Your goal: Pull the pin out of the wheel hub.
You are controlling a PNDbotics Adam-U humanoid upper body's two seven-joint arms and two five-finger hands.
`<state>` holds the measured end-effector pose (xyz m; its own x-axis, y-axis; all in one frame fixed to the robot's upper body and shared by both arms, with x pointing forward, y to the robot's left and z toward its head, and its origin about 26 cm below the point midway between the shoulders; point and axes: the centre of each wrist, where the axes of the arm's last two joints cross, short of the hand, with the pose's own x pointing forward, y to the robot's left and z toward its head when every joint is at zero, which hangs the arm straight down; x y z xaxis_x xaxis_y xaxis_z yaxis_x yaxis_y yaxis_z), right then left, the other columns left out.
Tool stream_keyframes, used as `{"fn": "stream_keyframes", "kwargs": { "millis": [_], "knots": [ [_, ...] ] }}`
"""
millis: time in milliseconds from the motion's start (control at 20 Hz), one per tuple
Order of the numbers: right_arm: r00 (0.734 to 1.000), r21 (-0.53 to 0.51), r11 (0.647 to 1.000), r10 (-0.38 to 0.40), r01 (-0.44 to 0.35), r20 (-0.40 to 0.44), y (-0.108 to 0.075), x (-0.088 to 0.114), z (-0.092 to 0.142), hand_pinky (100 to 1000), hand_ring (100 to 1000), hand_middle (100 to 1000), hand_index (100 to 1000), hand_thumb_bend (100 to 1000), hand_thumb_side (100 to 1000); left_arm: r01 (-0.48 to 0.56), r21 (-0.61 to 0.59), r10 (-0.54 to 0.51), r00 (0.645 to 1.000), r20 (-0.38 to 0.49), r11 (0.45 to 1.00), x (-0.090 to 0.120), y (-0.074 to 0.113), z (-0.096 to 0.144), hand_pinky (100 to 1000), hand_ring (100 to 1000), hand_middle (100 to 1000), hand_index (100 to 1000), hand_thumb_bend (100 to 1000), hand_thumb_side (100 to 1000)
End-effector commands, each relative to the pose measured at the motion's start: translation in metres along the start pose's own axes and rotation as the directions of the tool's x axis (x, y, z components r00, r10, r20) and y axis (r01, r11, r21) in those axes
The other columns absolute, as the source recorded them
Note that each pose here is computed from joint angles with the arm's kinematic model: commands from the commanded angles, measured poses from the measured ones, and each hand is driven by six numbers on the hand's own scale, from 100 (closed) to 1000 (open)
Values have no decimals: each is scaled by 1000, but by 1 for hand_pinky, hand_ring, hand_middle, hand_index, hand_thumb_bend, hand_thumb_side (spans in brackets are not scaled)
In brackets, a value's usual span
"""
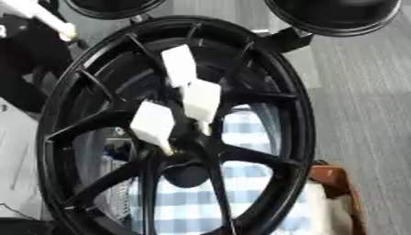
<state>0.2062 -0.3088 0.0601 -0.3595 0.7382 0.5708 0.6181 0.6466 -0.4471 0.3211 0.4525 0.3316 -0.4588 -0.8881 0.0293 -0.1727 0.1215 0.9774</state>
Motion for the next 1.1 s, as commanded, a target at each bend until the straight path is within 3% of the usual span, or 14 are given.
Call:
{"fn": "stream_keyframes", "kwargs": {
  "millis": [50, 250, 300, 350, 400, 650, 950, 1000, 1100],
  "knots": [
    [1000, -14, 1000, 14, -14, 9, -3, 1, -1, 708, 481, 533, 707, 100, 486, 15, 68, -2, 983, -182, 998, -37, 18, 29, 689, 517, 377, 526, 100, 250],
    [1000, -17, 1000, 15, -15, 7, -3, 1, 0, 707, 481, 533, 707, 100, 486, -45, 76, 64, 961, -269, 996, -63, 4, 50, 759, 618, 510, 675, 100, 247],
    [1000, -17, 1000, 14, -14, 7, -2, 2, 0, 707, 481, 533, 707, 100, 486, -63, 50, 74, 962, -264, 997, -65, 0, 51, 829, 736, 626, 798, 100, 245],
    [1000, -15, 1000, 13, -13, 7, -2, 2, 0, 707, 481, 533, 707, 100, 486, -80, 17, 81, 963, -258, 997, -66, -3, 53, 869, 802, 718, 855, 100, 244],
    [1000, -14, 1000, 12, -12, 8, -2, 2, 0, 707, 481, 533, 707, 100, 486, -92, -18, 84, 964, -254, 996, -67, -5, 54, 895, 833, 756, 874, 100, 245],
    [1000, -16, 1000, 10, -10, 3, -3, 1, -1, 706, 480, 533, 707, 100, 486, -112, -115, 83, 969, -233, 987, -66, -5, 53, 907, 851, 779, 886, 100, 245],
    [1000, -19, 1000, 8, -8, 1, -3, 1, -1, 705, 479, 533, 707, 100, 488, -110, -132, 81, 975, -206, 985, -61, -4, 47, 897, 845, 778, 880, 100, 246],
    [1000, -19, 1000, 9, -8, 0, -3, 1, -1, 704, 479, 532, 707, 100, 489, -106, -130, 78, 975, -209, 986, -61, -3, 47, 914, 865, 826, 903, 100, 232],
    [1000, -21, 1000, 9, -9, 0, -4, 1, -2, 704, 478, 532, 707, 100, 489, -91, -120, 63, 975, -215, 989, -61, -2, 47, 927, 880, 828, 895, 100, 211]
  ]
}}
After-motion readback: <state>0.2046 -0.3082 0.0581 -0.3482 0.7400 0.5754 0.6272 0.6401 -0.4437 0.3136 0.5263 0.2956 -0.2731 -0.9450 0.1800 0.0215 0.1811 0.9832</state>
